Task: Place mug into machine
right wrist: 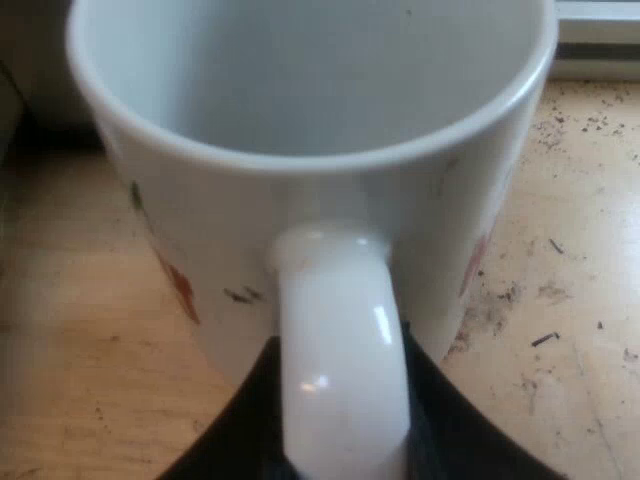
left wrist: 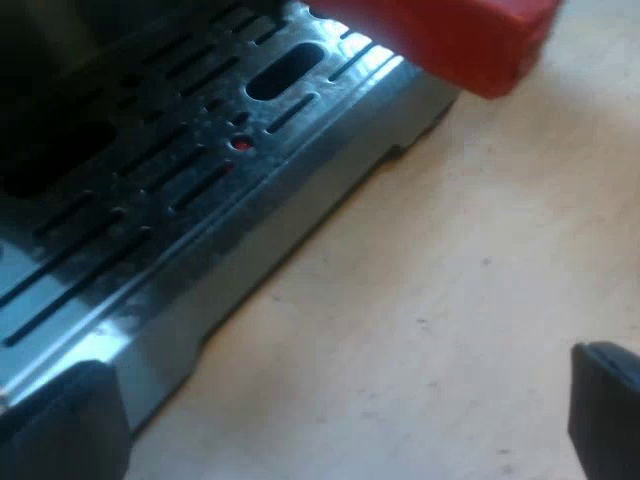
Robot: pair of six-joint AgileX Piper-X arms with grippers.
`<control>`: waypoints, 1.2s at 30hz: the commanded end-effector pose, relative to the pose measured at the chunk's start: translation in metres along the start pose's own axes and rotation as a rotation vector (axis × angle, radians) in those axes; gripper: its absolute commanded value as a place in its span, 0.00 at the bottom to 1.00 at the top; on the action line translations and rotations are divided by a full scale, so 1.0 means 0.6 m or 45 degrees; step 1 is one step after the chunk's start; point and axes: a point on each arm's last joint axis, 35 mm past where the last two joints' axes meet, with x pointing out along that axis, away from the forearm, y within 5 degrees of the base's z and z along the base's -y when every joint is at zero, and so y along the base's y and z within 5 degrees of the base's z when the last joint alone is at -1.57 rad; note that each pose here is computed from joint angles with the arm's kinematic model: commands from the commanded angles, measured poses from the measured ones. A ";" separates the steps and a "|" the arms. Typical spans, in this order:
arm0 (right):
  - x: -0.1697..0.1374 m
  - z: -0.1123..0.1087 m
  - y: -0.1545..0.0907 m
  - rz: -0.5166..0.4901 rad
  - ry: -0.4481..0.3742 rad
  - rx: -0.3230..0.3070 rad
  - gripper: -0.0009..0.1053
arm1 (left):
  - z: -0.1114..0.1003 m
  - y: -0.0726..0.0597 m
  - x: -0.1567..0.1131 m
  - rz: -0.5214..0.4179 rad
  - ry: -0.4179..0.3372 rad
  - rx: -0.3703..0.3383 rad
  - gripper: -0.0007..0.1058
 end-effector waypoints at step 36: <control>-0.228 0.047 0.152 0.503 -0.249 -0.313 0.01 | -0.005 0.011 0.010 0.135 -0.237 0.100 0.86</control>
